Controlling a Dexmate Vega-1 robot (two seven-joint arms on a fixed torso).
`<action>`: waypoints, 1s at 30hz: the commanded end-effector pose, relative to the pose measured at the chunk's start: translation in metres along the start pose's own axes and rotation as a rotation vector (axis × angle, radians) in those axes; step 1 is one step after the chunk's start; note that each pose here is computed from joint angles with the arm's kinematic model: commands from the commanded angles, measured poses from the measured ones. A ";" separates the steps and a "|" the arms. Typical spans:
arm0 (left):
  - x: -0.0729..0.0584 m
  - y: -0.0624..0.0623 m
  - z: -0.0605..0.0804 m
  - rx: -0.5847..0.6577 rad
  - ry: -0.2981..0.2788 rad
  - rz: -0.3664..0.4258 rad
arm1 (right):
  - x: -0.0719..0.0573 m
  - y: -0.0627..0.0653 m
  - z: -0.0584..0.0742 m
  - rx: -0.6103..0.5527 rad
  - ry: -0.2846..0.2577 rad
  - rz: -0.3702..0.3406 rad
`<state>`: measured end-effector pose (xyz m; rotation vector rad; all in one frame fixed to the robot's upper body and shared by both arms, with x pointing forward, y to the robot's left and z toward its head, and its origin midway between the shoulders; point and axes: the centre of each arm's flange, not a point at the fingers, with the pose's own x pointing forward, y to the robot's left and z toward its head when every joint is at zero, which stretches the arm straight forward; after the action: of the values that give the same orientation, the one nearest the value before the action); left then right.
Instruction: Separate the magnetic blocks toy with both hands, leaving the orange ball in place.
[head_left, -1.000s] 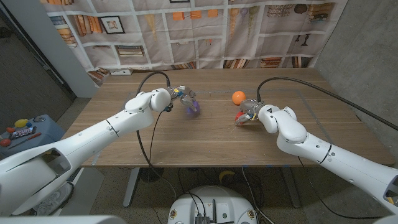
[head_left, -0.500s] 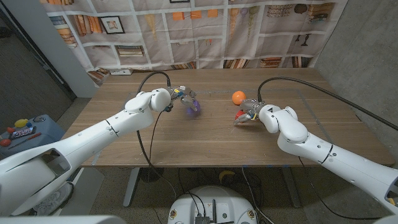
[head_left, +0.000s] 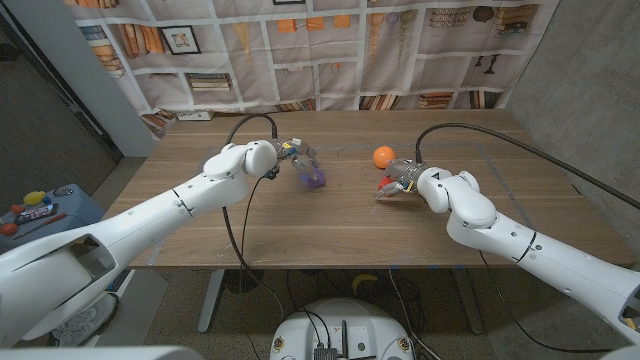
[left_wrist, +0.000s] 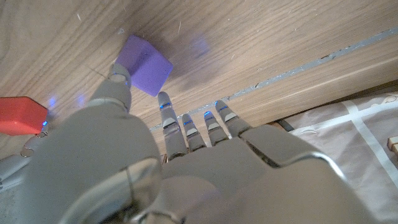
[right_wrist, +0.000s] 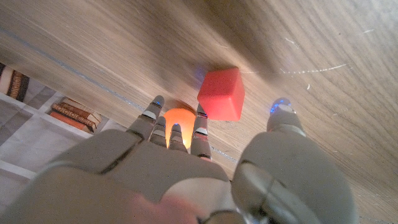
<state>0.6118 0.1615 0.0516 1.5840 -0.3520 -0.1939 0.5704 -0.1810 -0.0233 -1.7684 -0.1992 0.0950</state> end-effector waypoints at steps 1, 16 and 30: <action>0.006 -0.001 0.003 0.025 -0.002 -0.046 | 0.001 0.000 -0.002 0.017 -0.006 -0.014; 0.004 0.007 -0.003 -0.013 -0.017 -0.080 | 0.000 -0.004 -0.005 0.041 -0.021 -0.025; 0.003 0.007 -0.011 -0.059 -0.019 -0.076 | 0.000 -0.008 -0.006 0.059 -0.034 -0.031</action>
<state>0.6160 0.1651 0.0599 1.5642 -0.3067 -0.2641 0.5707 -0.1858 -0.0181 -1.7178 -0.2355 0.0996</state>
